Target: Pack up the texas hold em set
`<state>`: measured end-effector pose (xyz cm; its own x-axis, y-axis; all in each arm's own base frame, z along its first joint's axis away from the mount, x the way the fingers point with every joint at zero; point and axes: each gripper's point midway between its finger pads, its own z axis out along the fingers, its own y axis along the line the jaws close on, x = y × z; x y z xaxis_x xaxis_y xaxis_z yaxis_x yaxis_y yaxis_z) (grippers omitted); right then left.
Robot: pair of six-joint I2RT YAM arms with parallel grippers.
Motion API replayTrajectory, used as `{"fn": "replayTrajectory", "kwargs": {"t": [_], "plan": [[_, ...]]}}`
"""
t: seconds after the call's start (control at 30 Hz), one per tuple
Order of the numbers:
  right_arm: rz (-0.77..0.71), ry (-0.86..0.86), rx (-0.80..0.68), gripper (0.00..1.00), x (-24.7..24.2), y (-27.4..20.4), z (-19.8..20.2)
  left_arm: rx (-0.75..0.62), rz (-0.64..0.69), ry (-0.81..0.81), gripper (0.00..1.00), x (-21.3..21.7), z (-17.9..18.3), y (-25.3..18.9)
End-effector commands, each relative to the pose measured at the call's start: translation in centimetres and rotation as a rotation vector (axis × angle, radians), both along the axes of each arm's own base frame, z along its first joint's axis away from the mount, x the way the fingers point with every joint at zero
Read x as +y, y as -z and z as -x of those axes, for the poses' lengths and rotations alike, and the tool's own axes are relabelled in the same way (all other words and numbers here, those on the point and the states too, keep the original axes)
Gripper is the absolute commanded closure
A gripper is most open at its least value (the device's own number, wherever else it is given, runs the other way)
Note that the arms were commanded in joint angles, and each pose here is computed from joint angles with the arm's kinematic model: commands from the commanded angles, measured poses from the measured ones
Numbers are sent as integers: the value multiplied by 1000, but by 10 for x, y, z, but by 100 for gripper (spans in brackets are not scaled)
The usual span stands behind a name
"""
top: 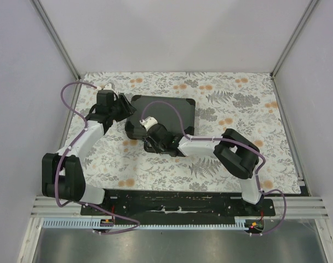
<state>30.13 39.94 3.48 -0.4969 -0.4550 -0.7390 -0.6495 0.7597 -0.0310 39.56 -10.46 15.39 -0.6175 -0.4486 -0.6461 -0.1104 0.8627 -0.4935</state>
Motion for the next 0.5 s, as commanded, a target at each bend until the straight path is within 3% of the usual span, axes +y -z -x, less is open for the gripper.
{"fn": "replayTrajectory", "kwargs": {"t": [0.0,0.23,0.47], "plan": [[69,156,-115,100,-28,9,-30,-31,-3,42,40,4,-14,-13],[60,189,-127,100,-47,-5,-22,-94,-31,84,34,10,-59,-32],[110,126,-59,100,-63,13,2,-119,-37,136,31,2,-116,-29]]}}
